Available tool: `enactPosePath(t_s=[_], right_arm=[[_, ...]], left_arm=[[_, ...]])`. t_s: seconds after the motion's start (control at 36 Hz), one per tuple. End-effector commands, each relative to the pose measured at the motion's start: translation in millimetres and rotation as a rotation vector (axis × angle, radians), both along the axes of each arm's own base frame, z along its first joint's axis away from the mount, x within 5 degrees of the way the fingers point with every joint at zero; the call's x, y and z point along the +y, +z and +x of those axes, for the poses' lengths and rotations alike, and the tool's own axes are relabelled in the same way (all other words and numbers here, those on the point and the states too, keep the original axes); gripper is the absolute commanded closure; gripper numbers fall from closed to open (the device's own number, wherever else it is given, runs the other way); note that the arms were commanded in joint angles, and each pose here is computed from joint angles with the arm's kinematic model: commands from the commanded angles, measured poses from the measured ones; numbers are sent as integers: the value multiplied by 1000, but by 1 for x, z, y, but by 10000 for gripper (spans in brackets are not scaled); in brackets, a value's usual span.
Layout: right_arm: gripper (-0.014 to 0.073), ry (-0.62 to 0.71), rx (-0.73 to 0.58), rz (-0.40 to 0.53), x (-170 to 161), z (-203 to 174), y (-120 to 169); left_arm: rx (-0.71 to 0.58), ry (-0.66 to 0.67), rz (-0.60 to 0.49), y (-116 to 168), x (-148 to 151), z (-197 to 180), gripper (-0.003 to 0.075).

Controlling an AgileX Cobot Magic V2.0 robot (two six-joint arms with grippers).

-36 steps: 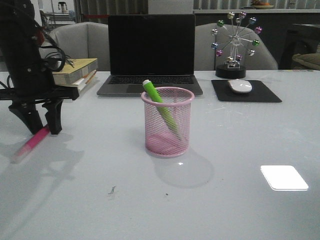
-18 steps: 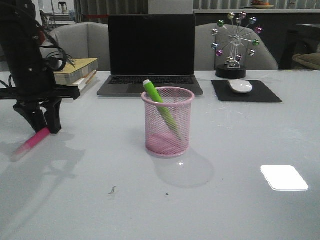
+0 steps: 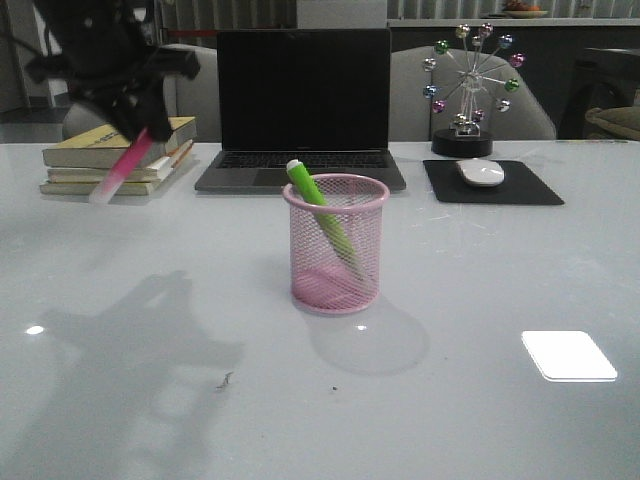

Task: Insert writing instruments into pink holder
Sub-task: 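Lift the pink marker with the left gripper, then carry the pink marker over the holder and lower it in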

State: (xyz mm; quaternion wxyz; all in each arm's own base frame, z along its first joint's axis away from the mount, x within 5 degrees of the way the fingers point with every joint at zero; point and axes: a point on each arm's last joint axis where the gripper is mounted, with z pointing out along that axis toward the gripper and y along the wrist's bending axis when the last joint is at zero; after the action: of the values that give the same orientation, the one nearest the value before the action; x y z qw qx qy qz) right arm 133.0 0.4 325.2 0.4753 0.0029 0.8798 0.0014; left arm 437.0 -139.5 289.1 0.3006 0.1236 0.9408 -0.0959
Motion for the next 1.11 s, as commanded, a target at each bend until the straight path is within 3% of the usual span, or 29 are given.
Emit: enactPosePath(t_s=[0.0, 0.25, 0.53, 0.8, 1.08], right_arm=[[181, -5, -104, -12, -1, 2, 15], [181, -5, -104, -12, -1, 2, 15], [181, -5, -104, -12, -1, 2, 15], [181, -5, -102, -13, -1, 2, 15], [181, -7, -60, -30, -2, 0, 12]], left_arm=[[-259, -32, -88, 72, -15, -21, 621], [-473, -127, -179, 119, -54, -53, 621], [-625, -222, -269, 130, -99, -76, 621], [-674, -288, -336, 93, -137, -95, 621], [-723, -185, -481, 46, -141, -103, 621]])
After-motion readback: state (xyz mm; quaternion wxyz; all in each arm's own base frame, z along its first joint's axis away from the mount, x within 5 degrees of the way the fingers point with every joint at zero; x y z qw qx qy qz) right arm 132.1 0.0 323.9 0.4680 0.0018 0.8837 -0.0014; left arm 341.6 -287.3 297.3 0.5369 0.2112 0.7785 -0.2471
